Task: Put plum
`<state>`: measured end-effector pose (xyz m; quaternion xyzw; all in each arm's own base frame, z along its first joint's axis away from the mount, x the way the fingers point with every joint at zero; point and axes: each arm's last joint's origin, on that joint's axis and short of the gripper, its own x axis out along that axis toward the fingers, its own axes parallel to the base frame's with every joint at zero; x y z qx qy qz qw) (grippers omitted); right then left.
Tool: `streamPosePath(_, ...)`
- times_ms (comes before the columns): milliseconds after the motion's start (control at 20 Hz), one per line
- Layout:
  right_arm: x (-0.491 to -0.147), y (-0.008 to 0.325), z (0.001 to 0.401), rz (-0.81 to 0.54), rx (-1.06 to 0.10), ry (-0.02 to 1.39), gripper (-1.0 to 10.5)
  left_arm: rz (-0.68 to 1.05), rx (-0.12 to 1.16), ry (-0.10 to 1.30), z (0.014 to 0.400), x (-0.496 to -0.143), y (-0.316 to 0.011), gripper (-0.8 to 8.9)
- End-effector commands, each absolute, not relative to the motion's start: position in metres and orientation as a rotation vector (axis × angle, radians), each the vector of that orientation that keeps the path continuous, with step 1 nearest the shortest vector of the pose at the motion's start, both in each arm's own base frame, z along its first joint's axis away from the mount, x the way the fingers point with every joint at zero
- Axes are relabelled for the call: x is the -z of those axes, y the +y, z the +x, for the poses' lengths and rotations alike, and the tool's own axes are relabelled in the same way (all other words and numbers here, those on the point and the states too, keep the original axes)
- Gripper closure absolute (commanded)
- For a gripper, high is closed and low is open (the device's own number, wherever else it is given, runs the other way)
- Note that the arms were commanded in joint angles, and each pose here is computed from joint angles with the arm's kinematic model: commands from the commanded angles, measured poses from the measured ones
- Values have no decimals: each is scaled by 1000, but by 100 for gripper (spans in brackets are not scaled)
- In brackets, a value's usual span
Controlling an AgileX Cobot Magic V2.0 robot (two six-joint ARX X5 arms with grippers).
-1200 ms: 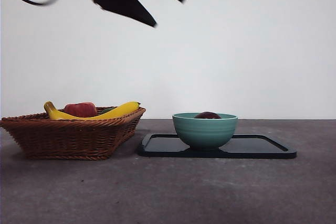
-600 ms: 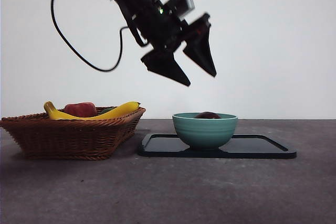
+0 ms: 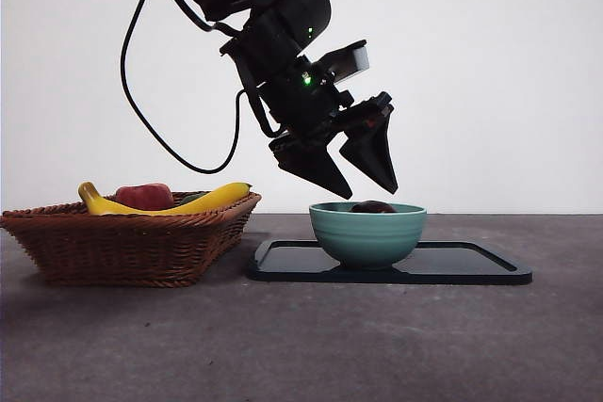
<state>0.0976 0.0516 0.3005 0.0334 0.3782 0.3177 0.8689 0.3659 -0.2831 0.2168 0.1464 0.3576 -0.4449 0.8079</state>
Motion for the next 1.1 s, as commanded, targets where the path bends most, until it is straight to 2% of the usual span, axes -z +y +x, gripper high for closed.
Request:
streamPosePath(50, -303, 53, 98, 78, -669, 787, 776, 328, 964, 753, 370, -209, -292, 440)
streamPosePath(650, -303, 53, 98, 78, -669, 787, 777, 340, 972, 801, 371, -188, -298, 450)
streamPosePath(850, -303, 53, 98, 78, -669, 787, 776, 346, 963, 806, 371, -187, -298, 644)
streamPosePath(1100, -303, 53, 98, 78, -669, 787, 777, 341, 962, 806, 370, -192, -298, 660)
